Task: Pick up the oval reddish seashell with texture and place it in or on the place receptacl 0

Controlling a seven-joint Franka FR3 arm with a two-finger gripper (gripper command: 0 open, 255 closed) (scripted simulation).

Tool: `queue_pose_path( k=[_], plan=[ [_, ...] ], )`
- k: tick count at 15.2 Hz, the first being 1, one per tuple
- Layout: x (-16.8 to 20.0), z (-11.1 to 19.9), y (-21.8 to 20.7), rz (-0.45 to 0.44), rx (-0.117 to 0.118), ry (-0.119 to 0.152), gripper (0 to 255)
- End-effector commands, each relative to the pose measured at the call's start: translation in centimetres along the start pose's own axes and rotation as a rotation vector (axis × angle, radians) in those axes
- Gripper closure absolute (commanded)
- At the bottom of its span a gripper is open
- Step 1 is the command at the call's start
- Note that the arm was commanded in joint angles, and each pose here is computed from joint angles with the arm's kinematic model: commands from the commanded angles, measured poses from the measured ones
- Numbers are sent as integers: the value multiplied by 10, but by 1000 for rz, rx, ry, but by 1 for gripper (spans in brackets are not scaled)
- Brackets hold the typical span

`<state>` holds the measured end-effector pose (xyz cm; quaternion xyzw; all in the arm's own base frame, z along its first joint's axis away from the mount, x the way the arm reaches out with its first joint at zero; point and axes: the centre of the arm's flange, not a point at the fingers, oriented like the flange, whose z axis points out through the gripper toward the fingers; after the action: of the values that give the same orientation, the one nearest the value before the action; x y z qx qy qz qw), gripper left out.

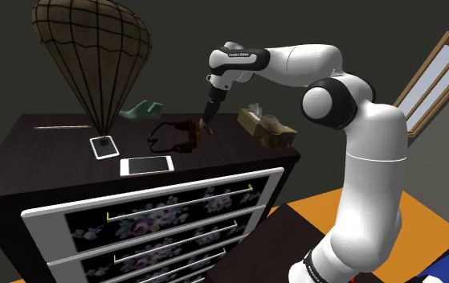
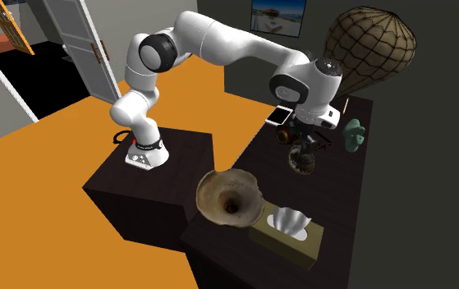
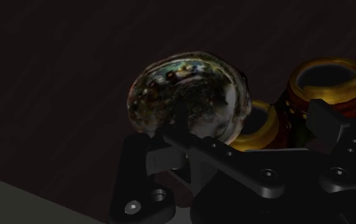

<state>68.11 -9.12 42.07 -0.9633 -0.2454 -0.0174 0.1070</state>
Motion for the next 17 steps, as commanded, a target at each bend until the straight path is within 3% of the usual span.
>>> queue_pose_path(
  k=[1, 4, 12, 13, 17],
  plan=[
    [1, 10, 0, 7, 7, 2, 0],
    [1, 28, 0, 7, 7, 2, 0],
    [1, 28, 0, 7, 7, 2, 0],
    [1, 28, 0, 7, 7, 2, 255],
    [1, 28, 0, 7, 7, 2, 255]
  ],
)
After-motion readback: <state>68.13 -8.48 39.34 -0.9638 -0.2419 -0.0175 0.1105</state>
